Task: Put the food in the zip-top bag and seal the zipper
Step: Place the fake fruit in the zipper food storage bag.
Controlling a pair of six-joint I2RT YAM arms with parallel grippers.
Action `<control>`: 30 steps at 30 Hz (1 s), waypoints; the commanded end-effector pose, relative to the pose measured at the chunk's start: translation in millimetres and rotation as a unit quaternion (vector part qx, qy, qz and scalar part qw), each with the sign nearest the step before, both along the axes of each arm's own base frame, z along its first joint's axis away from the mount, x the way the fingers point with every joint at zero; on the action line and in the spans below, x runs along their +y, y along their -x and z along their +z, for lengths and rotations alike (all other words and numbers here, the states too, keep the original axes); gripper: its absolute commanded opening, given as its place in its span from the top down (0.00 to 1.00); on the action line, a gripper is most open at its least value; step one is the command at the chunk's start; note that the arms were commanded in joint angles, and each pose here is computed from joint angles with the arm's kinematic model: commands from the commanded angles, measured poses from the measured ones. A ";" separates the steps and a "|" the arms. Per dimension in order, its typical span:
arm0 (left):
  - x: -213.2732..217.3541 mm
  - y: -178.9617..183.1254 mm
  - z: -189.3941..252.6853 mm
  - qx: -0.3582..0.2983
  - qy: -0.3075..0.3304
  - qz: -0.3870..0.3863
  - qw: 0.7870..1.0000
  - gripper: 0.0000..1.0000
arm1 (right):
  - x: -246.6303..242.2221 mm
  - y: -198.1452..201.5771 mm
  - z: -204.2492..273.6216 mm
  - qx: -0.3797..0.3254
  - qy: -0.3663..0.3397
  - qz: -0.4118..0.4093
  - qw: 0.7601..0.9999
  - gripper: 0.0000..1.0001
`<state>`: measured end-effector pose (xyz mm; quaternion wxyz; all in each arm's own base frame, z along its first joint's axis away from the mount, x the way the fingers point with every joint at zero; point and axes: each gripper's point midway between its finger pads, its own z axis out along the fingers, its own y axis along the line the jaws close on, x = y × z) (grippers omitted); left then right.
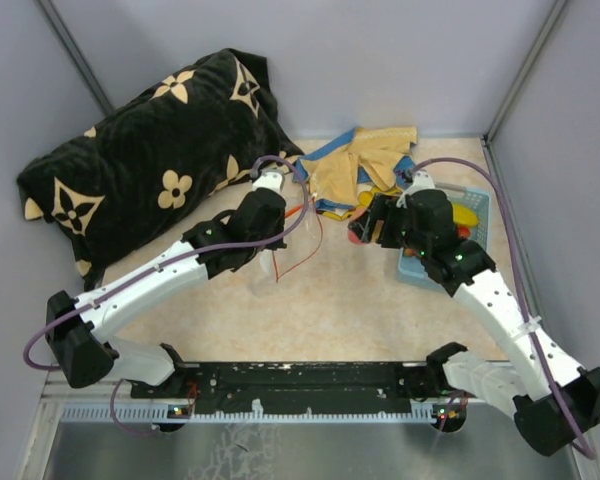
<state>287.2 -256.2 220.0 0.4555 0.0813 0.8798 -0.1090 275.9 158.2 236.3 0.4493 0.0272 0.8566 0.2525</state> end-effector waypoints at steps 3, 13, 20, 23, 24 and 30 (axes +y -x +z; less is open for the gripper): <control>-13.5 -3.7 19.1 -0.017 0.026 -0.024 0.999 1.00 | 68.8 -4.1 60.8 -0.090 -0.082 0.075 0.990 0.46; -14.6 -1.4 19.7 -0.022 0.028 -0.036 0.999 1.00 | 133.6 2.1 65.7 -0.121 -0.104 0.133 0.978 0.46; -16.4 -3.5 28.7 -0.036 0.049 -0.032 0.998 1.00 | 157.6 4.0 30.9 -0.087 -0.081 0.165 0.979 0.43; -17.9 -4.4 30.5 -0.041 0.058 -0.029 0.997 1.00 | 164.7 8.1 22.9 -0.074 -0.082 0.182 0.977 0.41; -18.1 -4.7 31.0 -0.042 0.061 -0.028 0.997 1.00 | 166.6 9.7 21.6 -0.072 -0.083 0.188 0.976 0.41; -24.2 -3.4 32.4 -0.048 0.097 -0.030 0.994 1.00 | 173.7 15.1 12.0 -0.057 -0.081 0.208 0.973 0.34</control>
